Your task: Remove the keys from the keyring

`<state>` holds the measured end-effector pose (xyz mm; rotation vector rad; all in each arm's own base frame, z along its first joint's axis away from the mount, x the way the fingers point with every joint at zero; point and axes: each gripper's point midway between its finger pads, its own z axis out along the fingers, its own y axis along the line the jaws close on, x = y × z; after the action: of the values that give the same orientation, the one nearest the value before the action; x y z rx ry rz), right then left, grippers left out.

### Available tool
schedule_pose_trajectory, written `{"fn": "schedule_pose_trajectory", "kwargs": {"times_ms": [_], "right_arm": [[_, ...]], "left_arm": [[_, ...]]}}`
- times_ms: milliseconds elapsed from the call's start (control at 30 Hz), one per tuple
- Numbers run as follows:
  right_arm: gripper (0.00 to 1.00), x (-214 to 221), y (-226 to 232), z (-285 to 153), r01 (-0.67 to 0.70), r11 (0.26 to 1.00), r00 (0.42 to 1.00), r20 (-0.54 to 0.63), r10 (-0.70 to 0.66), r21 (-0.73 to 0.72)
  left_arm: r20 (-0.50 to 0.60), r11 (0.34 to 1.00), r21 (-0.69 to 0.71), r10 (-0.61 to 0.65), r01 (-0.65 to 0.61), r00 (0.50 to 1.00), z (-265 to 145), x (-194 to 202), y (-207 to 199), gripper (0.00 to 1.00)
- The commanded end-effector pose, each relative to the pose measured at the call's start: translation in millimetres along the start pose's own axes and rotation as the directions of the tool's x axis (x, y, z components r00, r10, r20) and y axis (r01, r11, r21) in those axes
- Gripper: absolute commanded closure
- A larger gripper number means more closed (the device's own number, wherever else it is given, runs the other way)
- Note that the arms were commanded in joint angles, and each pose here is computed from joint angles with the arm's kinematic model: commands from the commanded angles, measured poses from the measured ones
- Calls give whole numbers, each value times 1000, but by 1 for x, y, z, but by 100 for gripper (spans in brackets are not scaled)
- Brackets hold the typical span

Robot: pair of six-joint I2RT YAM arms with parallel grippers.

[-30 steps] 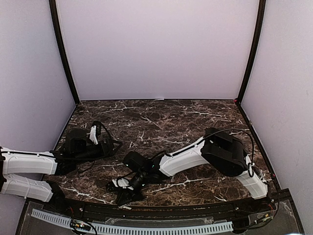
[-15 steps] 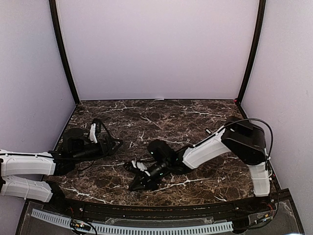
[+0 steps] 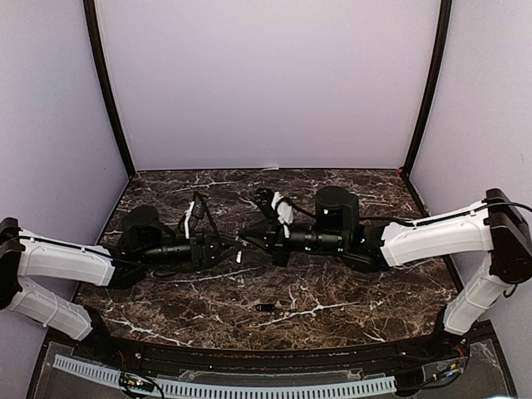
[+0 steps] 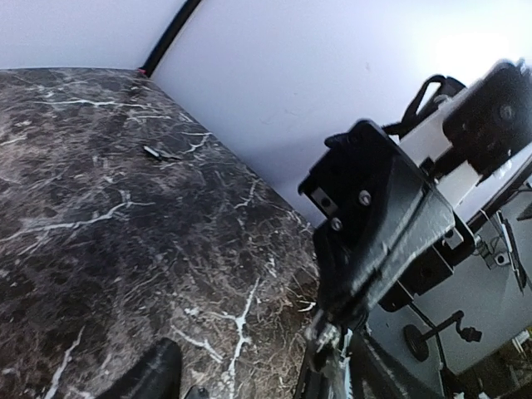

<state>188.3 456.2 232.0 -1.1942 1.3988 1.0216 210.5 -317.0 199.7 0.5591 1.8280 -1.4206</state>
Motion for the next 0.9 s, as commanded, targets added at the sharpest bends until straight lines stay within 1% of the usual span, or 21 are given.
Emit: {"fn": "schedule_pose_trajectory", "kwargs": {"times_ms": [0,67,200,267,367,400,433,533,600,733,867], "right_arm": [[100,-22,-38,-16,22,971,999,31,-31,236],[100,-28,-40,-19,30,967,998,38,-41,254],[100,-32,-41,-21,45,963,998,34,-56,265],[100,-33,-41,-24,48,963,997,37,-61,267],[100,-34,-37,-24,48,967,997,38,-59,249],[100,-34,-36,-24,47,969,997,42,-58,241],[100,-34,-34,-25,43,972,997,48,-55,232],[100,-38,-29,-24,37,978,996,66,-52,204],[100,-38,-27,-24,35,980,996,68,-49,194],[100,-44,-21,-26,38,985,994,92,-54,166],[100,-49,-14,-28,45,990,992,110,-60,130]], "left_arm": [[-14,987,158,-12,14,1000,24,-12,-34,25],[2,980,197,-27,26,1000,27,-14,-38,25],[31,973,229,-33,26,999,29,-20,-42,31],[47,972,235,-27,15,999,26,-23,-45,31],[94,976,217,-24,3,995,19,-28,-44,28],[101,978,210,-23,1,995,18,-29,-44,29],[104,979,204,-22,0,994,18,-30,-44,33],[98,979,202,-31,11,995,19,-32,-43,50],[100,977,215,-36,14,994,19,-32,-45,57],[92,976,218,-50,29,994,23,-32,-43,59],[101,971,236,-57,32,993,25,-34,-45,56]]}}
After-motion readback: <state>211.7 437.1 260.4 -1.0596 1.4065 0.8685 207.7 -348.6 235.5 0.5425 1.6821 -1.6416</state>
